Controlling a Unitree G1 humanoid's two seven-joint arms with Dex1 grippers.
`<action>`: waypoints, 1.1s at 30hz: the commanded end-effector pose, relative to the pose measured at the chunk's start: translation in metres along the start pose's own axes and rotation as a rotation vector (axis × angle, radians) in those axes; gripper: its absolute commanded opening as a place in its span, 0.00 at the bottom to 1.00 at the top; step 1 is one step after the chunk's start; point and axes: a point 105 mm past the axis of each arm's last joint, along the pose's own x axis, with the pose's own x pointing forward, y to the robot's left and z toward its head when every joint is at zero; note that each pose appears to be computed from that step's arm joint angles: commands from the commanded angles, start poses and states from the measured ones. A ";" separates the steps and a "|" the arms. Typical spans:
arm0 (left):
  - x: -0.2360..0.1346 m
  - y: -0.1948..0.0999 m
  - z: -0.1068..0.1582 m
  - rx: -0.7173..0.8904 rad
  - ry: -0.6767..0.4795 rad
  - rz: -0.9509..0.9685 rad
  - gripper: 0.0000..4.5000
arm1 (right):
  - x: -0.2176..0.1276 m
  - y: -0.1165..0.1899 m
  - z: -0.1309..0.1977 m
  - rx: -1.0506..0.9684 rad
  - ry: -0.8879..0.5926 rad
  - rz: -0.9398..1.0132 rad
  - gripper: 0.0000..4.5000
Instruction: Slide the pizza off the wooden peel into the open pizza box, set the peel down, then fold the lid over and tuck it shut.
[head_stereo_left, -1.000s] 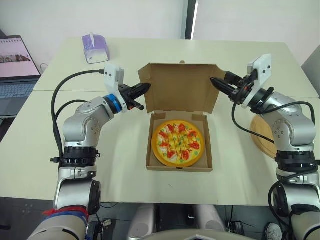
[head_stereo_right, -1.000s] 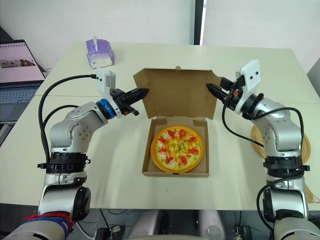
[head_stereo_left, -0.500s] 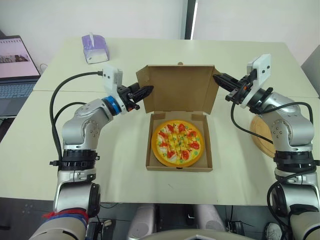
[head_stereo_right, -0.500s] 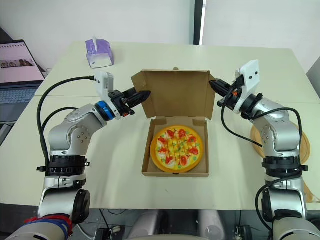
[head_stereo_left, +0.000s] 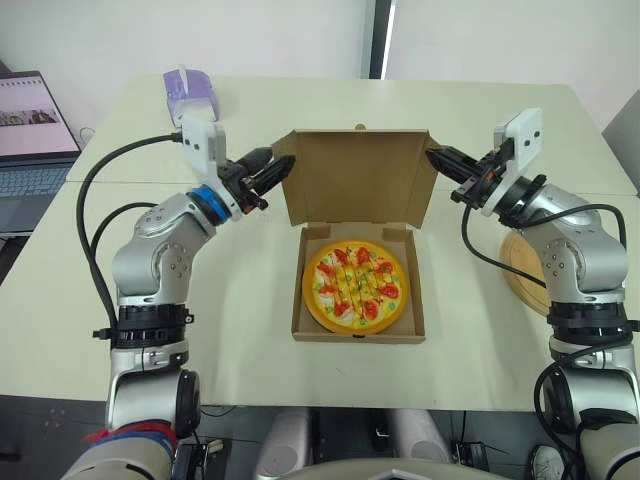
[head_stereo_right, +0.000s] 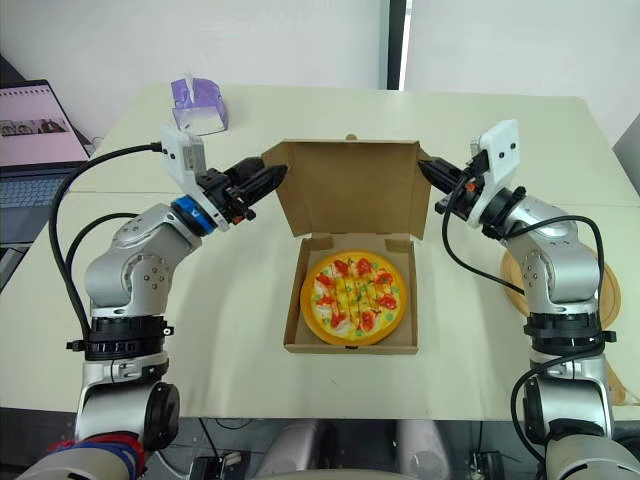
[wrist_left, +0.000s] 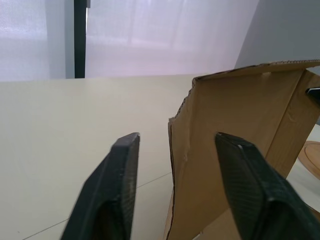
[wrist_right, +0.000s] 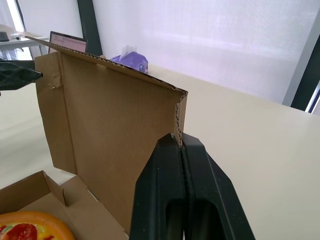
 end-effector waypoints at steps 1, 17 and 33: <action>-0.001 -0.008 0.012 0.065 -0.018 -0.024 0.24 | 0.000 0.002 0.016 -0.044 -0.051 0.005 0.00; 0.010 -0.025 0.024 0.054 -0.048 -0.058 0.01 | 0.011 0.023 0.025 -0.037 -0.071 0.004 0.00; 0.025 -0.044 0.038 -0.073 -0.055 -0.062 0.01 | 0.028 0.046 0.043 -0.039 -0.067 -0.039 0.00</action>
